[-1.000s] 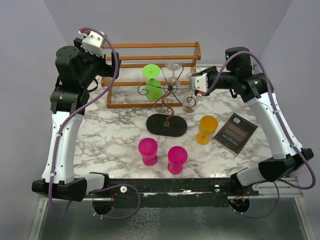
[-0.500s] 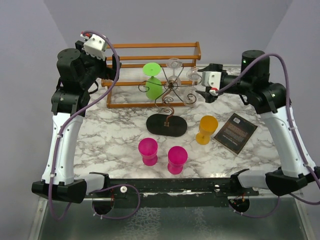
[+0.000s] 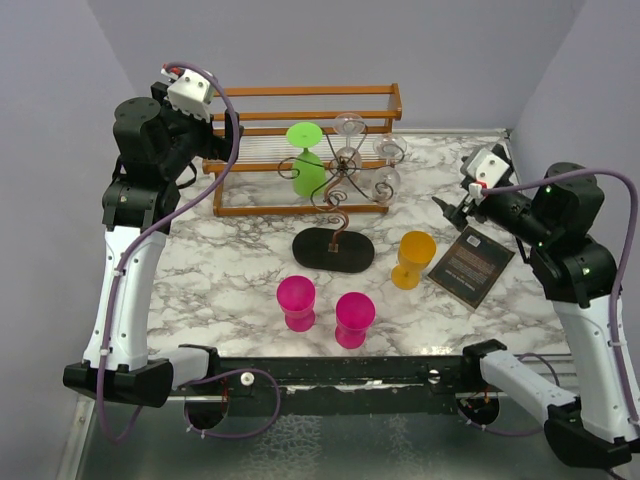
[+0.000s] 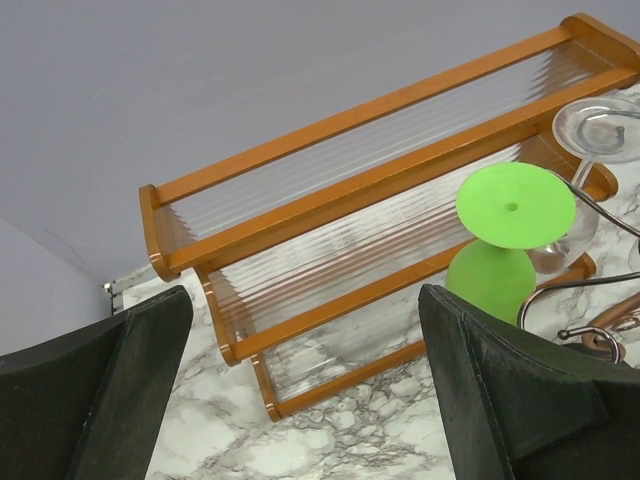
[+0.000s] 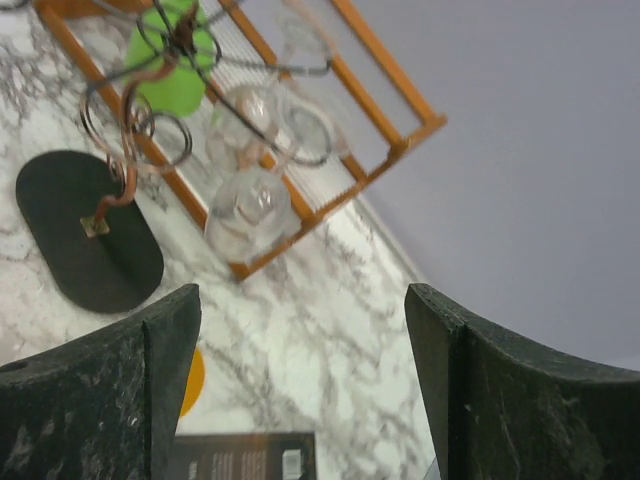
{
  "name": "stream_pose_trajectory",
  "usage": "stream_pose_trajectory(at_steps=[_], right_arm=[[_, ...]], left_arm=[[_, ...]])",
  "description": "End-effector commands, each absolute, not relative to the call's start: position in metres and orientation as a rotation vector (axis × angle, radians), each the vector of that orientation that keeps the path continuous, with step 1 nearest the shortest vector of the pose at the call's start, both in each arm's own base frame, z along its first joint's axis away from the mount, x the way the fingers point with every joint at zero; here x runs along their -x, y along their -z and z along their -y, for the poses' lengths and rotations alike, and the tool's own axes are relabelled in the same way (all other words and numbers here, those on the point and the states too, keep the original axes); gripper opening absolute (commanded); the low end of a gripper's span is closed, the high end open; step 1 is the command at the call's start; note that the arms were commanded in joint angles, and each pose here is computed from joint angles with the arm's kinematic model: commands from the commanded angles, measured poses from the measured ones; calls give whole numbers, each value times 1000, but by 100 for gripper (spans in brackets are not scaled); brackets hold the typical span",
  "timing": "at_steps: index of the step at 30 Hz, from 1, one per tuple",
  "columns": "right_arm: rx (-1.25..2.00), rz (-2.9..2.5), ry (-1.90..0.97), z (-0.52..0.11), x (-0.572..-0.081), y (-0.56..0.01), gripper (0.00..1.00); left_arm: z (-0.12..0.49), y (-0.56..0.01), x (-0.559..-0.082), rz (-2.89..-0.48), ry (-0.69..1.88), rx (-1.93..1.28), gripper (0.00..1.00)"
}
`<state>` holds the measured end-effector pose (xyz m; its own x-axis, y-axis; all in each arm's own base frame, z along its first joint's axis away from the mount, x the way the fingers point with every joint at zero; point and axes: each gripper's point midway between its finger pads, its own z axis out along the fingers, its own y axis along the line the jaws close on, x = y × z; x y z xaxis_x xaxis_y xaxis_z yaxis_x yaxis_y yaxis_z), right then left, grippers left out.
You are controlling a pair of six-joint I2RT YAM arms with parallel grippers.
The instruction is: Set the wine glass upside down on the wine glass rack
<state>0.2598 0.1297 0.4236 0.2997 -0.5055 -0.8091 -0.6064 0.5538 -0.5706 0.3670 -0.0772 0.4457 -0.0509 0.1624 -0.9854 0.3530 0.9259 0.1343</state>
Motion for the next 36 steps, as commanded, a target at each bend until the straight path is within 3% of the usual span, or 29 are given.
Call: stream_pose_trajectory(at_steps=[1,8,12,19,27,36], right_arm=[[892,-1569,-88,-94,-257,-378,82],[705,-1876,-181,-62,-253,-292,82],[712,-2028,-247,-62,-257,-246,75],[734,-2112,-418,-80,-266,-224,64],[736,-2210,-470,-85,-285,-200,41],[784,-2274,-437,-95,-297,-181,30]], left_arm=[[79,-456,-362,-1588,180,-409,99],[80,-453,-363,-1605,182,-411,99],[81,-452,-367,-1613,188,-414,99],[82,-444,-376,-1639,191,-418,99],[82,-437,-385,-1662,183,-423,99],[81,-431,-393,-1680,173,-427,99]])
